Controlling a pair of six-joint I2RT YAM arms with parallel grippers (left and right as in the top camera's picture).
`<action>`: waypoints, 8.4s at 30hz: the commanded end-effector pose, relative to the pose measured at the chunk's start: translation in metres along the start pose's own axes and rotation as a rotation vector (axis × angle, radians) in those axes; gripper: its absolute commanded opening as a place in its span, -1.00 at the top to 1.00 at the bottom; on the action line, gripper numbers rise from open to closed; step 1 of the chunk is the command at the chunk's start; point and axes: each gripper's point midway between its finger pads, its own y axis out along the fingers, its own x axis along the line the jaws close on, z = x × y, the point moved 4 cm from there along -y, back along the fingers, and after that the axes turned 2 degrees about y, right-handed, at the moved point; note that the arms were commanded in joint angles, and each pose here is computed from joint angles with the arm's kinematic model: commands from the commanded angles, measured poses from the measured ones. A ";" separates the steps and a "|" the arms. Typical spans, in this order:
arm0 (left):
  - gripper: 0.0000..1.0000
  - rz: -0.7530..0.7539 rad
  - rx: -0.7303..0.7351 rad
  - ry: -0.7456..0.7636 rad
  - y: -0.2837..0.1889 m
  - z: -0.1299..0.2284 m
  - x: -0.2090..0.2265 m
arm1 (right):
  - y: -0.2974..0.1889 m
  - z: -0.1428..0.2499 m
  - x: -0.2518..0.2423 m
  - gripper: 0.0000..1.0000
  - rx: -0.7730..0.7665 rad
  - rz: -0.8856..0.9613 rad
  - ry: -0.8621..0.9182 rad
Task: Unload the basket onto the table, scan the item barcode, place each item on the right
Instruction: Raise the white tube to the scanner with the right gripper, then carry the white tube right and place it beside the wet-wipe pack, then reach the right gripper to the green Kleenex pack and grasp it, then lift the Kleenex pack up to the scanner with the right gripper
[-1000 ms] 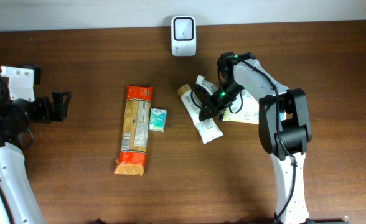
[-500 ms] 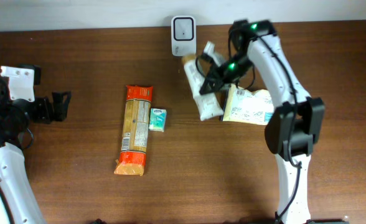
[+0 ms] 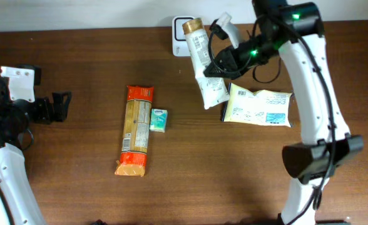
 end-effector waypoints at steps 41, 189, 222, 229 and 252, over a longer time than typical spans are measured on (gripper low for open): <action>-0.98 0.005 -0.015 0.020 -0.002 -0.004 0.000 | 0.120 -0.118 -0.254 0.92 0.044 1.628 -0.530; -0.98 0.005 -0.016 0.021 -0.002 -0.004 0.000 | 0.229 0.112 -0.139 0.13 0.419 0.676 0.669; -0.98 0.005 -0.015 0.020 -0.002 -0.004 0.000 | 0.094 0.025 -0.057 0.92 -0.021 -0.545 0.403; -0.98 0.005 -0.016 0.021 -0.002 -0.004 0.000 | 0.041 0.007 -0.026 0.92 -0.180 -0.676 0.353; -0.98 0.005 -0.015 0.020 -0.002 -0.004 0.000 | 0.000 -0.091 -0.077 0.92 -0.198 1.230 -0.129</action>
